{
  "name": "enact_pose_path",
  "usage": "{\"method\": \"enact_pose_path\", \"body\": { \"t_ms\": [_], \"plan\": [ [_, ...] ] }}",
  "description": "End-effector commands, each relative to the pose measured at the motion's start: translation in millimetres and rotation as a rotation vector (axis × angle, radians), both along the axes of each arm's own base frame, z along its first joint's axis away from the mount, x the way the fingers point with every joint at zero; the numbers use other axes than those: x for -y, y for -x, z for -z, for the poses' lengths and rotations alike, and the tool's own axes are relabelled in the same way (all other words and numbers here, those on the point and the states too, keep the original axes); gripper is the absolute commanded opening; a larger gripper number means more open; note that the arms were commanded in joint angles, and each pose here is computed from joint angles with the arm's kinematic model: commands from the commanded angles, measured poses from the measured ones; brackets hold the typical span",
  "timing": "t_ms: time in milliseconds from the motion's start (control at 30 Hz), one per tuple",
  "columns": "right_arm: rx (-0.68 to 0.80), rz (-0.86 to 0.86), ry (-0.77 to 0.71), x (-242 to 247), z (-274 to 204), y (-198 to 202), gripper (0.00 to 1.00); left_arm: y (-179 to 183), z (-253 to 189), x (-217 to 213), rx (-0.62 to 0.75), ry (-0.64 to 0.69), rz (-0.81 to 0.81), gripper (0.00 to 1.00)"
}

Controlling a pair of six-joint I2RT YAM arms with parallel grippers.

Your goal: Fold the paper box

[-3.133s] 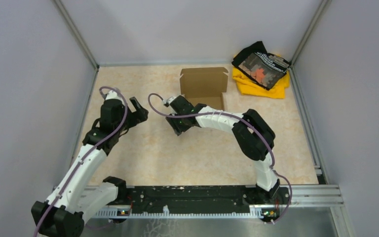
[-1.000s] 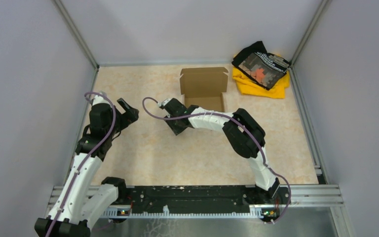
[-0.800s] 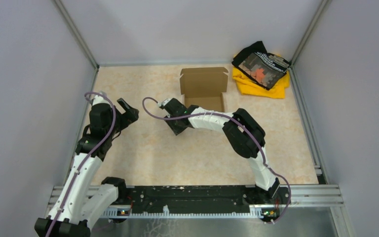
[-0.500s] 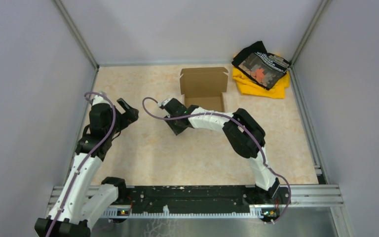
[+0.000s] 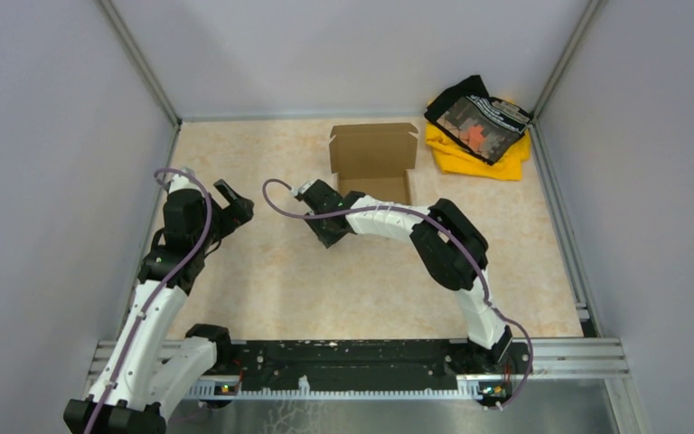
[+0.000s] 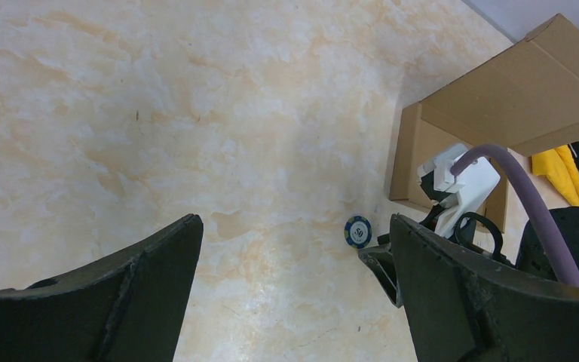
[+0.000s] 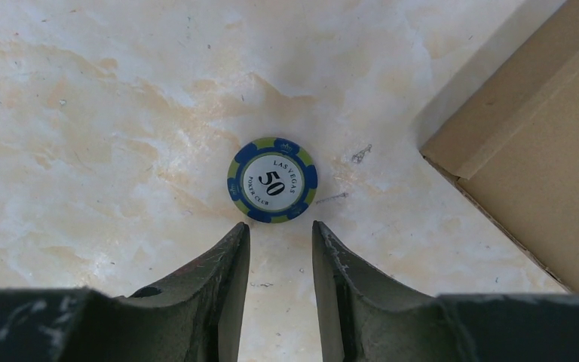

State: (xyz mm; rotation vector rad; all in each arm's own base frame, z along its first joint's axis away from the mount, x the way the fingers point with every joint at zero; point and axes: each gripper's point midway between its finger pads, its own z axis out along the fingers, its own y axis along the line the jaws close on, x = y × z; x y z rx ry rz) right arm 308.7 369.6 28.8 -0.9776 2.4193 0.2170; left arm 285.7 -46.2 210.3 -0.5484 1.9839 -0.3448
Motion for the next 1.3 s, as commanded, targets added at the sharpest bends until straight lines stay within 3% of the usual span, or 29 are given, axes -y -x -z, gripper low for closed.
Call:
{"method": "enact_pose_path", "body": {
  "t_ms": [0, 100, 200, 300, 1033, 1267],
  "plan": [
    [0.066, 0.006, -0.06, -8.6, -39.8, -6.1, 0.36, -1.7, -4.6, 0.9, 0.029, 0.009, 0.007, 0.99],
    [0.064, 0.003, -0.062, -9.6, -39.0, -5.8, 0.4, -1.2, -4.3, 0.9, 0.029, 0.009, 0.007, 0.99],
    [0.069, 0.002, -0.075, -11.8, -41.0, -6.7, 0.52, -1.0, -5.1, 0.7, 0.032, 0.01, 0.006, 0.99],
    [0.068, -0.004, -0.095, -16.3, -43.6, -7.0, 0.57, -0.4, -4.0, 0.8, 0.029, 0.01, 0.008, 0.99],
    [0.022, -0.031, -0.097, -40.4, -20.5, -15.4, 0.61, 2.2, -4.8, -0.5, 0.032, 0.01, 0.003, 0.99],
    [0.013, -0.025, -0.075, -38.9, -10.2, -16.9, 0.67, 2.6, -5.5, -0.9, 0.033, 0.009, 0.002, 0.99]
  ]
}}
